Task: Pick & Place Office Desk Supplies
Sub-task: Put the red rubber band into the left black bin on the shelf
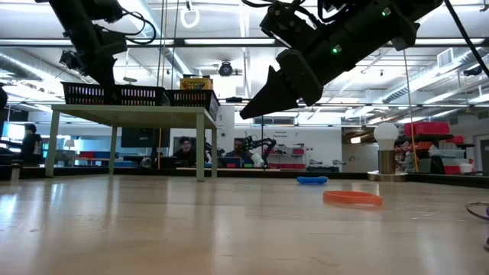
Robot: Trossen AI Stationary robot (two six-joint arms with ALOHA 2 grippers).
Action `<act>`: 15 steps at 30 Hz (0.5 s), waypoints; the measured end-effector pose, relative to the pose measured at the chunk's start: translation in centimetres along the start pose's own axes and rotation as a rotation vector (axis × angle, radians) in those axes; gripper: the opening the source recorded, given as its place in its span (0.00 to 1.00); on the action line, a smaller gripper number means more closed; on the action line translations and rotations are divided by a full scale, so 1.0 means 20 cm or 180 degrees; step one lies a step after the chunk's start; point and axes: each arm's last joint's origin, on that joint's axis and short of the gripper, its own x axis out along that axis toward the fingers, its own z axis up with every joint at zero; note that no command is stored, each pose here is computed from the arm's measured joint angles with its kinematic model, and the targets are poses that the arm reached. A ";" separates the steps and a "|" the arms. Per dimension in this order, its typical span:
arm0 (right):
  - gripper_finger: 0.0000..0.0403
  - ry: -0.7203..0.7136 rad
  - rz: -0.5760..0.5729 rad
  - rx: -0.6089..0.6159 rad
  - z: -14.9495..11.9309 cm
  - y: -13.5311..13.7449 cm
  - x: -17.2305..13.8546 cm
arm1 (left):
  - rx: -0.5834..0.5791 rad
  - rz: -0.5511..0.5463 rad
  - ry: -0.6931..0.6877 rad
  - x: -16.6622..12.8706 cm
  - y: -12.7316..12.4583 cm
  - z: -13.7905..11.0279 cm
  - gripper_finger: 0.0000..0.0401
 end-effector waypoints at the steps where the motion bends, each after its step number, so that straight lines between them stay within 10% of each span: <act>1: 0.06 0.0002 0.0000 0.0001 0.00 0.00 0.00 | -0.0007 -0.0007 -0.0002 0.00 0.00 0.00 0.02; 15: 0.06 0.0015 0.0000 0.0000 0.00 0.00 0.00 | 0.0020 0.0681 -0.0230 0.09 -0.06 -0.02 0.02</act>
